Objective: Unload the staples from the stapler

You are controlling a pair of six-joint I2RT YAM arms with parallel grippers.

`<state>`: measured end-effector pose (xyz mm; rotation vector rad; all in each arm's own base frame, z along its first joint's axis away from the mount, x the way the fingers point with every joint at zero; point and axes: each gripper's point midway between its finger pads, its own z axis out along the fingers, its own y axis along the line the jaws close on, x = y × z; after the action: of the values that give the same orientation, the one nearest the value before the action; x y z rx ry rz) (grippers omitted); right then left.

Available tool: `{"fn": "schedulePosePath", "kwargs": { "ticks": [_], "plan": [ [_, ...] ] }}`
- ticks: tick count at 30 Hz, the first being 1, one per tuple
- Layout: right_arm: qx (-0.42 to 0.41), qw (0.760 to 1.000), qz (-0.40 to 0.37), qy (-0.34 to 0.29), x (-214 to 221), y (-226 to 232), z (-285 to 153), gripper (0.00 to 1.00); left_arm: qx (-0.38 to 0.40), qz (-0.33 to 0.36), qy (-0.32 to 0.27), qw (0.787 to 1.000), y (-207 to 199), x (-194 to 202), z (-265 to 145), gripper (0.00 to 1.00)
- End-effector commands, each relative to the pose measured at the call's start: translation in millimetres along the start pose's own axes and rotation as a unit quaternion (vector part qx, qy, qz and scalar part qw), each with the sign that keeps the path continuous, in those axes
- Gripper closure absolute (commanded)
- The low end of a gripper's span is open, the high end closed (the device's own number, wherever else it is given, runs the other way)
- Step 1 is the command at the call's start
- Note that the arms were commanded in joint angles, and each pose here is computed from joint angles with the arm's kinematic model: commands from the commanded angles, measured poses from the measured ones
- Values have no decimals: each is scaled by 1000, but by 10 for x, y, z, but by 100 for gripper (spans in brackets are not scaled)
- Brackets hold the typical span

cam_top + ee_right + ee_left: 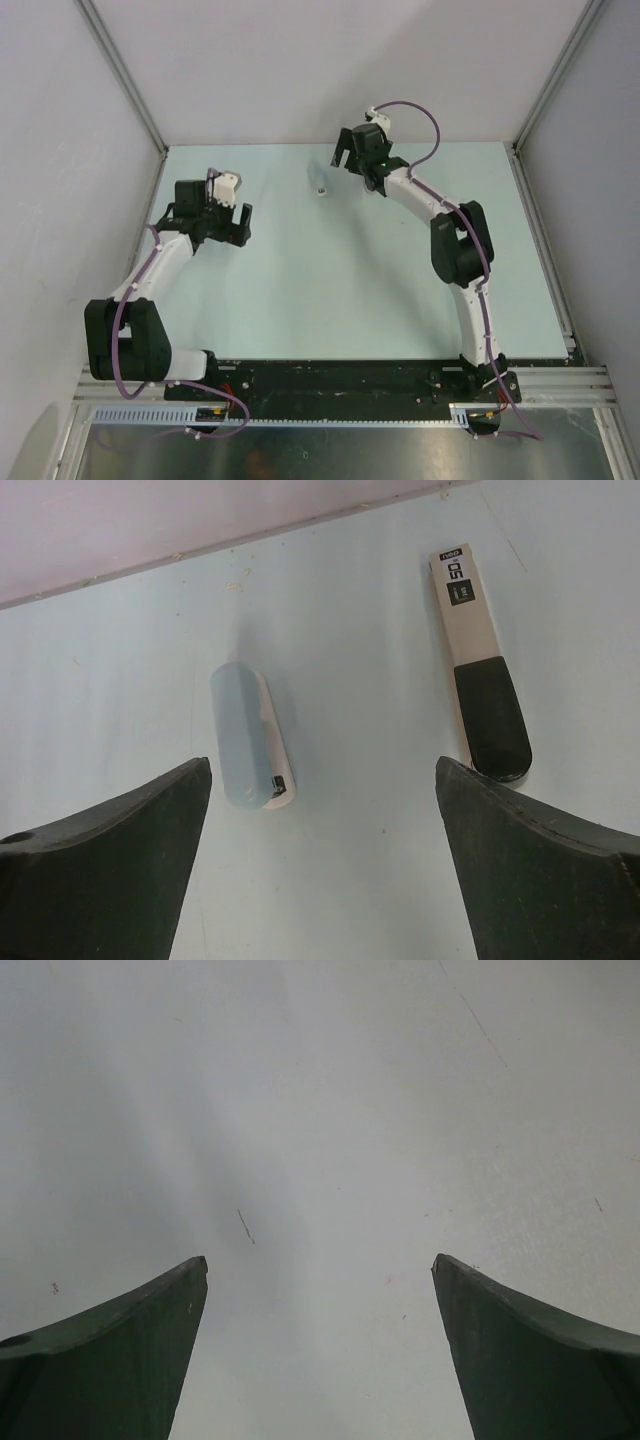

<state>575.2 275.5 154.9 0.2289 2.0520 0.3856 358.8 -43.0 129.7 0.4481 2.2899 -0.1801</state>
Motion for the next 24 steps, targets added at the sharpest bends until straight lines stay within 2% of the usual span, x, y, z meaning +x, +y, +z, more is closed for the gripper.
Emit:
{"fn": "schedulePosePath", "kwargs": {
  "ticks": [1, 7, 10, 15, 24],
  "plan": [
    [-17, 1000, -5, -14, 13, 80, 101, 0, -4, 12, -8, 1000, 15, -44, -29, 0],
    [-14, 996, -92, -17, 260, 368, 186, 1, 0, 4, 3, 1000, 2, 11, 10, 1],
    [-19, 992, -121, -16, 376, 504, 251, 5, 2, 4, 6, 1000, -4, 30, 16, 1],
    [-41, 991, -127, -13, 523, 601, 363, 12, 1, 5, 11, 1000, -1, 59, 21, 1],
    [-53, 989, -139, -7, 716, 609, 555, 17, -1, 5, 20, 1000, 11, 108, 49, 1]
  ]
}}
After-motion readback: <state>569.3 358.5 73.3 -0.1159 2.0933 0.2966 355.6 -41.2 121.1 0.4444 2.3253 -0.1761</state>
